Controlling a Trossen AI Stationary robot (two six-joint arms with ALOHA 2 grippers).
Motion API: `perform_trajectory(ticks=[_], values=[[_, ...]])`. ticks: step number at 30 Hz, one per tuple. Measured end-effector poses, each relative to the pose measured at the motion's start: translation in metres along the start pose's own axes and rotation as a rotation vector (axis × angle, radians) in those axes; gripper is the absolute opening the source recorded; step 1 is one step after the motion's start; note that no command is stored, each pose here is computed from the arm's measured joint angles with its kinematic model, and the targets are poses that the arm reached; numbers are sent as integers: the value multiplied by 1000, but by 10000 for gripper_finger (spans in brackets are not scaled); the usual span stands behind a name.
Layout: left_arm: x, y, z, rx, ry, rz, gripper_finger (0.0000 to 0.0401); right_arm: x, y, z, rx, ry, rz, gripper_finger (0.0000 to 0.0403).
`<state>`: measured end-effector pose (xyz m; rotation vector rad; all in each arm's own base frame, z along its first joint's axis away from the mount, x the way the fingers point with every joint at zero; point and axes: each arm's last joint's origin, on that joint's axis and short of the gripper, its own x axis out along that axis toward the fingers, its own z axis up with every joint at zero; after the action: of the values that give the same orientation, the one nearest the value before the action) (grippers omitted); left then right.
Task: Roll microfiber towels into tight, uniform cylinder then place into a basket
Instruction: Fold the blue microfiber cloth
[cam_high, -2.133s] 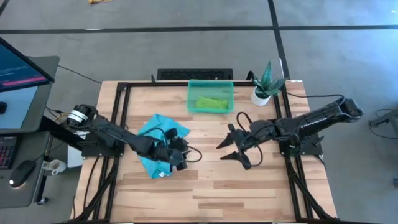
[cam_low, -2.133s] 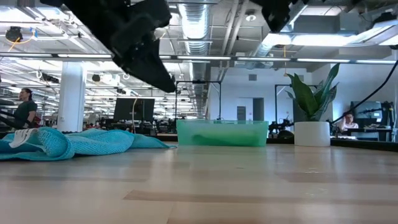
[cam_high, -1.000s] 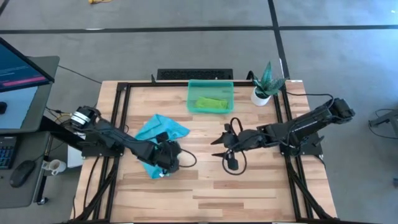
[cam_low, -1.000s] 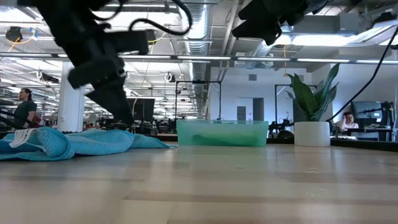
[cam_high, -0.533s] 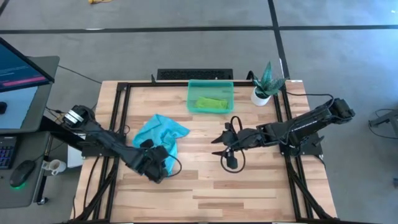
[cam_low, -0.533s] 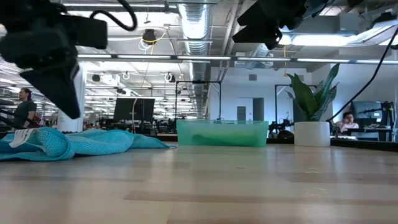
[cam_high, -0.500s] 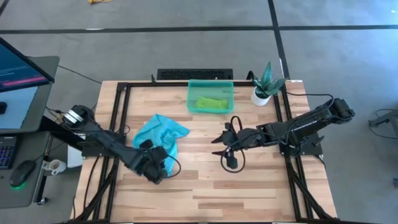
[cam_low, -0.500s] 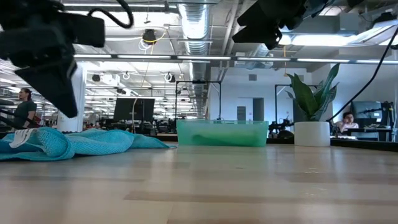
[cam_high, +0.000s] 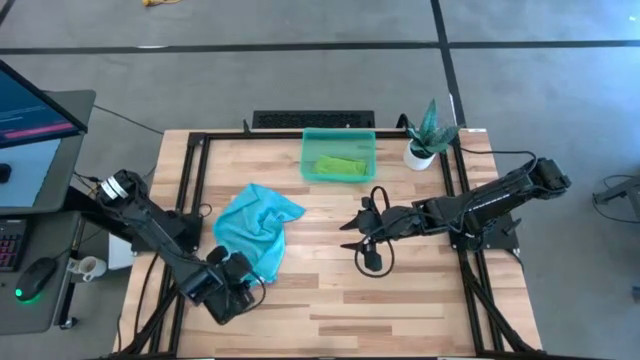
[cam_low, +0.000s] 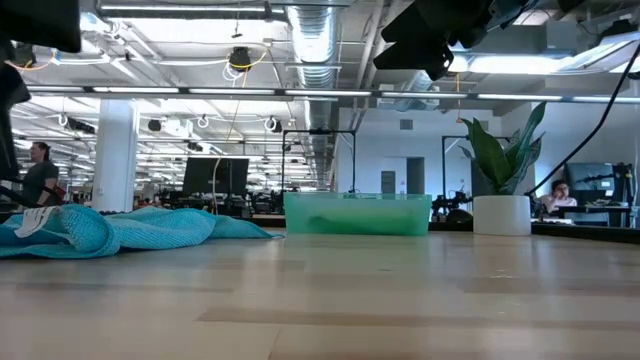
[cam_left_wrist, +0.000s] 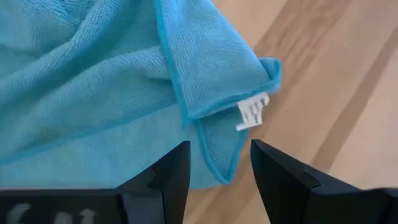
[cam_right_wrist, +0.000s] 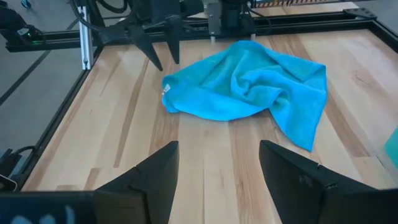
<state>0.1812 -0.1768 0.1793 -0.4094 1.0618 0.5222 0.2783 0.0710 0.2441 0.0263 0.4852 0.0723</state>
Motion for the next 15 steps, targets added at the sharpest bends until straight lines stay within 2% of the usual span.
perform_trajectory(ticks=[7, 15], values=[[-3, -1, -4, -4, -103, -2, 160, 0, 0, 0, 0, 0, 0, 244], [12, -5, -11, 15, -92, 56, 160, 0, 0, 0, 0, 0, 0, 244]])
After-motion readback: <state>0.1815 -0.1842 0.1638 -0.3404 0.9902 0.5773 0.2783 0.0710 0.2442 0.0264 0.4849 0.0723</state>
